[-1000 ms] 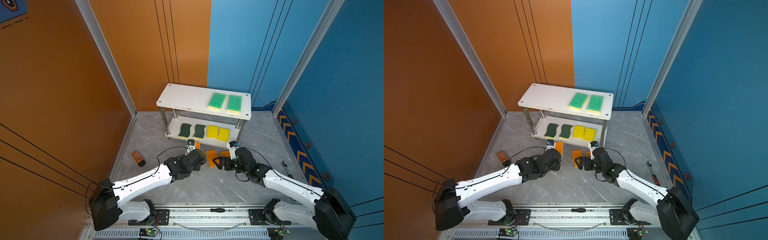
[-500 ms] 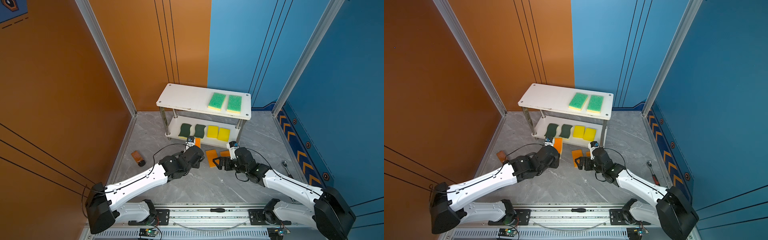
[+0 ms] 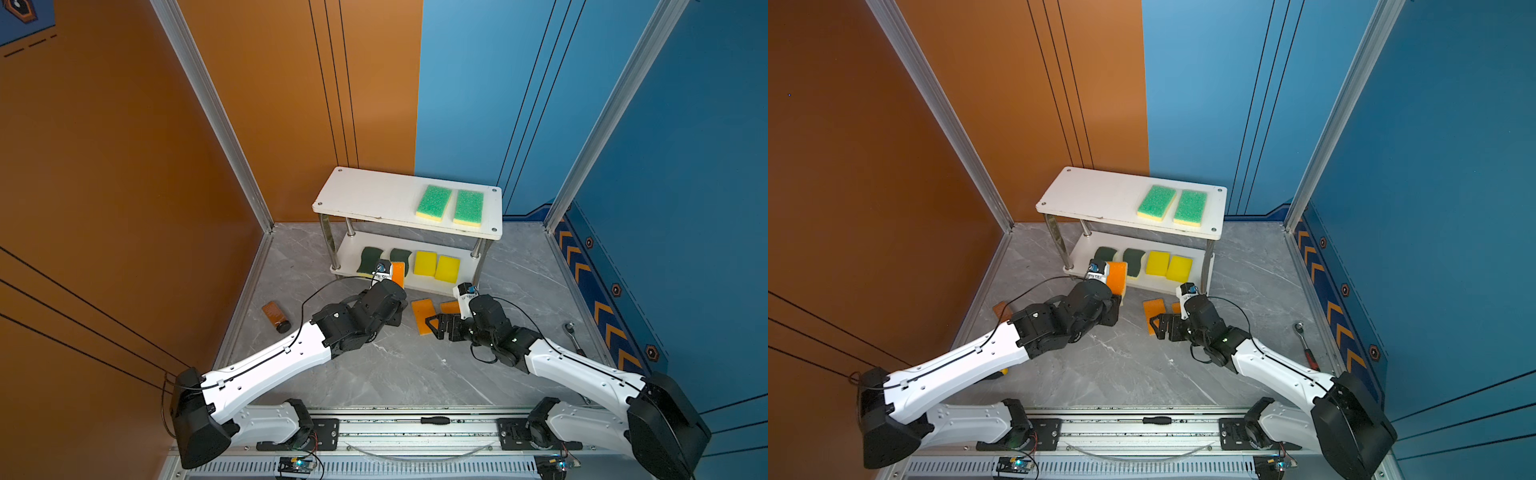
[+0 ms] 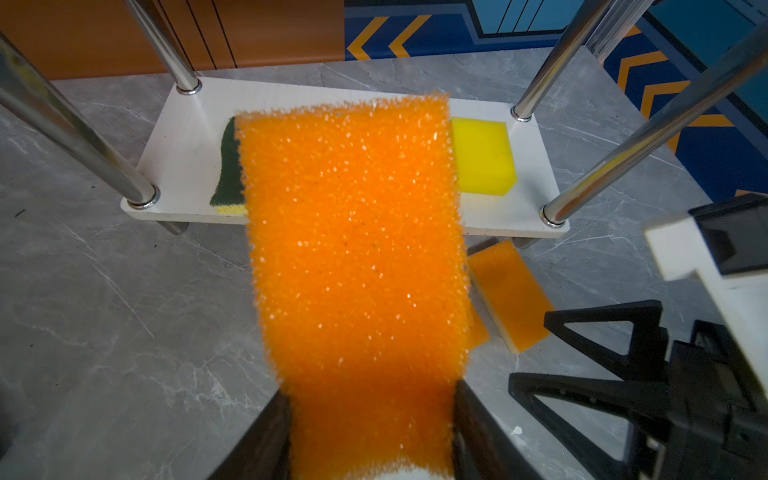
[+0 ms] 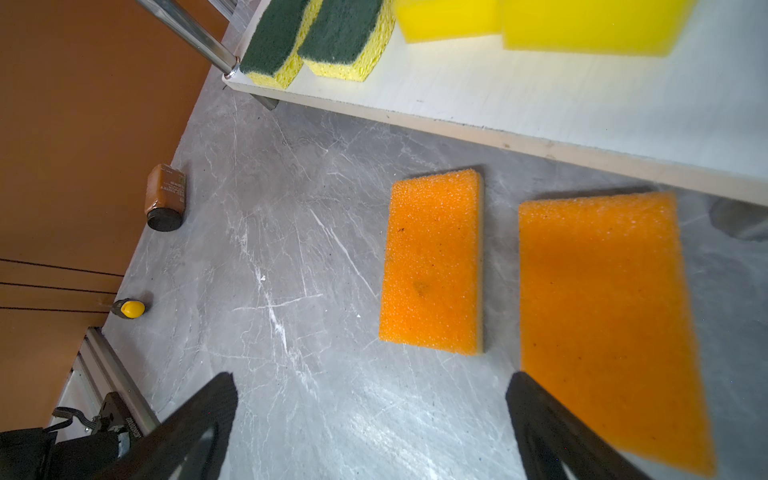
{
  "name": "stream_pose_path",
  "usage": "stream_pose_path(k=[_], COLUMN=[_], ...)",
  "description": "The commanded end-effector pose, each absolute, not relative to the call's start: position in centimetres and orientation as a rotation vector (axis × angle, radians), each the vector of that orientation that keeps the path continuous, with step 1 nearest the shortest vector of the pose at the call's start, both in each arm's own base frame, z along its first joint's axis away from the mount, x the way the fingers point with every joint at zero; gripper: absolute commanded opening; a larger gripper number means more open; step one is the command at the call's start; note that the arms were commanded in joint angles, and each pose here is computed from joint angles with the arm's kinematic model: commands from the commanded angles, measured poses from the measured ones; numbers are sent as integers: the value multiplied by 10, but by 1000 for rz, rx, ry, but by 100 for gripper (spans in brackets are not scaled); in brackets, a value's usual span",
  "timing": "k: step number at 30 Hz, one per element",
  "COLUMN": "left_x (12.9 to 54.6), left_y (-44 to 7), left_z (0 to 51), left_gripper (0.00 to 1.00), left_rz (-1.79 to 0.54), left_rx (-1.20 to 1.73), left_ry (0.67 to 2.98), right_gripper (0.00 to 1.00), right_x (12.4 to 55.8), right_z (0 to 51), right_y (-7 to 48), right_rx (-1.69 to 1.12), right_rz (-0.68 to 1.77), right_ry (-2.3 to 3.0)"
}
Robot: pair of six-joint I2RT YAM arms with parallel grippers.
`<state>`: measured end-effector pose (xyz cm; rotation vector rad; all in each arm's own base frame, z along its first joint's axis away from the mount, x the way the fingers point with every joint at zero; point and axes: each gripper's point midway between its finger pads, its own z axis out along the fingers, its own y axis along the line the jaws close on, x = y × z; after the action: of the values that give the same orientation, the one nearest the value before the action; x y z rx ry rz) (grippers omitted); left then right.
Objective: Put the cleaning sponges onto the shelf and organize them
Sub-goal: 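Carry the orange sponge with the left gripper up over the shelf top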
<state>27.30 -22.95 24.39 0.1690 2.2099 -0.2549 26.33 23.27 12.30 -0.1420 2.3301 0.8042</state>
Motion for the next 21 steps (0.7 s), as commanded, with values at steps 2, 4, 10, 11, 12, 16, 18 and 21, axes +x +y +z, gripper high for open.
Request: stream_pose_path(k=[2,4,10,11,12,16,18,21], left_x=[278,279,281,281,281,282,282,283], left_y=[-222,-222,-222,-222,-223,-224,-224,-225], left_z=[268,272,284,284,287,292,296,302], left_gripper=[55,55,54,54,54,54,54,54], left_rz=[-240,-242,-248,-246,-248,-246,-246,-251], left_rx=[170,172,180,186,189,203,214,223], left_ry=[2158,2151,2126,2125,2120,2108,2100,2090], right_gripper=[100,100,100,100,100,100,100,100], right_x=[261,261,260,260,260,260,260,260], right_z=[113,114,113,113,113,112,112,113], right_y=[229,229,228,228,228,228,228,227], right_rx=[-124,-124,-123,-121,-121,-118,-118,-116], right_rz=[790,791,789,788,788,788,789,791], right_ry=[2362,2361,2366,2366,2365,2368,2367,2365])
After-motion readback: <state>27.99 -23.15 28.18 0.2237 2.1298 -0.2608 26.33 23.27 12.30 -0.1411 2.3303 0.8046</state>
